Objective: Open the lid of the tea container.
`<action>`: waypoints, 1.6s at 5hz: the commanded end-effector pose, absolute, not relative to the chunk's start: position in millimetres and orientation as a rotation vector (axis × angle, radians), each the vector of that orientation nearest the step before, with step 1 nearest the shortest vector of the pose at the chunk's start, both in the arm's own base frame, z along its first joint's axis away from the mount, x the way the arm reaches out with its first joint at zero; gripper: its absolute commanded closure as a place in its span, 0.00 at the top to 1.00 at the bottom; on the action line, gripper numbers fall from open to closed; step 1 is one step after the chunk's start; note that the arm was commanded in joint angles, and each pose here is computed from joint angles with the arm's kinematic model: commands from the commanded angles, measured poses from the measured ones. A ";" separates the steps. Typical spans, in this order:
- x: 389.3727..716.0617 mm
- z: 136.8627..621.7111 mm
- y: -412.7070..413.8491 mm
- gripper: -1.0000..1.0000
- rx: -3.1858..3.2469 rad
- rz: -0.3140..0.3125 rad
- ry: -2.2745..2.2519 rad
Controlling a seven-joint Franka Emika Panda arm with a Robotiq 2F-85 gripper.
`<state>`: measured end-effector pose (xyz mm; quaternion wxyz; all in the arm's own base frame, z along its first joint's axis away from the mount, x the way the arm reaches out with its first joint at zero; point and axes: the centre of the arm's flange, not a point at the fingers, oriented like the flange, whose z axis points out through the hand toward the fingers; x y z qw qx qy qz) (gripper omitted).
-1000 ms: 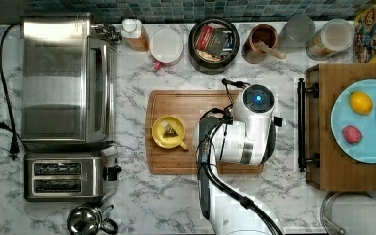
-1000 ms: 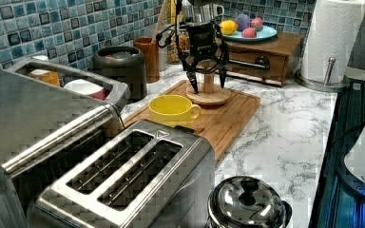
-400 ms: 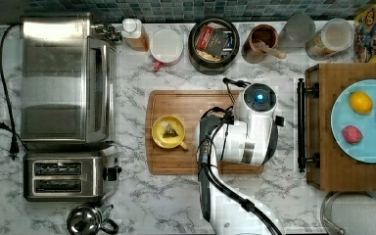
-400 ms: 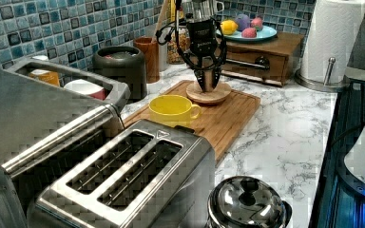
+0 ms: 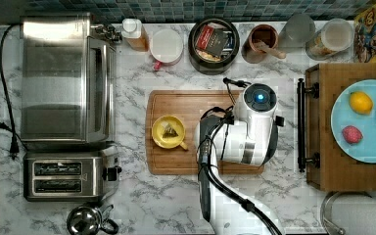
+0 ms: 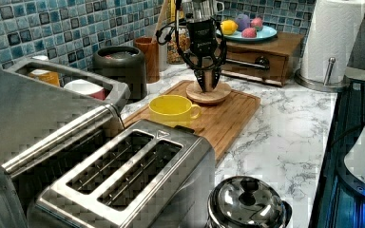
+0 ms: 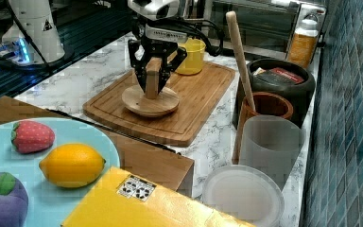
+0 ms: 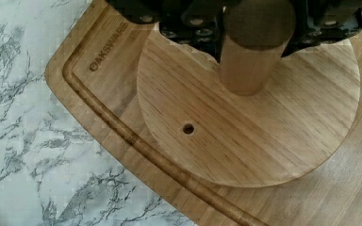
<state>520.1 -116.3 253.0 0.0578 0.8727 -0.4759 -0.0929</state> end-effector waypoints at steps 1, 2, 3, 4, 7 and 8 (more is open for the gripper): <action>571.6 454.8 -86.1 0.00 2.858 0.385 -1.297; 580.5 505.4 -55.4 0.00 2.905 0.531 -1.152; 584.8 540.5 -23.5 0.00 2.980 0.550 -0.964; 583.6 572.9 1.2 0.00 3.090 0.475 -0.762; 556.1 603.1 39.1 0.00 3.063 0.394 -0.580; 556.1 603.1 39.1 0.00 3.063 0.394 -0.580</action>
